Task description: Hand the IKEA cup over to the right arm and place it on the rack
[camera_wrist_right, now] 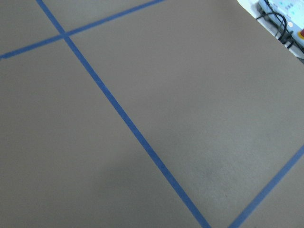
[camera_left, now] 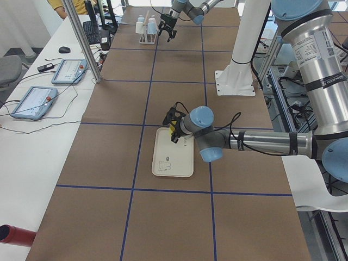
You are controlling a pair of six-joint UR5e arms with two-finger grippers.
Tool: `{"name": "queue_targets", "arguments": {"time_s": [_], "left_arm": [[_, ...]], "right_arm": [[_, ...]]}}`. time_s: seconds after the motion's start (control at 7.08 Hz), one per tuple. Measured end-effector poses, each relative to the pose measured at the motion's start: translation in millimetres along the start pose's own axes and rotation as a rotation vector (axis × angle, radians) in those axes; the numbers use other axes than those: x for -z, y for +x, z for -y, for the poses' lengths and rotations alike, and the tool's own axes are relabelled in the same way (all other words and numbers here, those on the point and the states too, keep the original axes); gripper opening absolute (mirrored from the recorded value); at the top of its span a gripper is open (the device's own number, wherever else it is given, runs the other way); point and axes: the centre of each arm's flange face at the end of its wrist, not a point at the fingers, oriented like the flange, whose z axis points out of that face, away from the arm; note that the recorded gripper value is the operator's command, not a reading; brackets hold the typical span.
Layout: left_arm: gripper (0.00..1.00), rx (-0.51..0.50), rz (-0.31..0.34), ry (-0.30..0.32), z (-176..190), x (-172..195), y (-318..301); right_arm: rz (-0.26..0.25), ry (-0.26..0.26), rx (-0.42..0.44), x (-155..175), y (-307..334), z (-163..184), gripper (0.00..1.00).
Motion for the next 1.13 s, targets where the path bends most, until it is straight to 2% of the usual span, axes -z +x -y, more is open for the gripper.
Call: {"name": "queue_targets", "arguments": {"time_s": [0.14,0.42,0.71,0.85,1.13], "left_arm": [[0.0,0.095,-0.042,-0.007,35.7,12.7,47.0],[0.0,0.322,-0.193,-0.008,97.8,22.9,127.1],[0.0,0.491,-0.356,-0.074,138.7,15.7,209.3],[0.0,0.517,-0.415,-0.11,147.7,5.3,246.7],[0.0,0.516,-0.473,-0.132,152.1,-29.0,301.4]], "right_arm": [[0.026,0.051,-0.013,-5.3,-10.3,-2.6,1.0],[0.083,0.152,-0.039,-6.4,-38.8,8.8,1.0],[0.158,0.244,-0.061,-9.1,-79.3,43.5,1.0],[0.199,0.277,-0.055,-10.9,-103.8,62.0,1.0],[0.258,0.348,-0.037,-9.7,-150.7,100.2,1.0]]}}
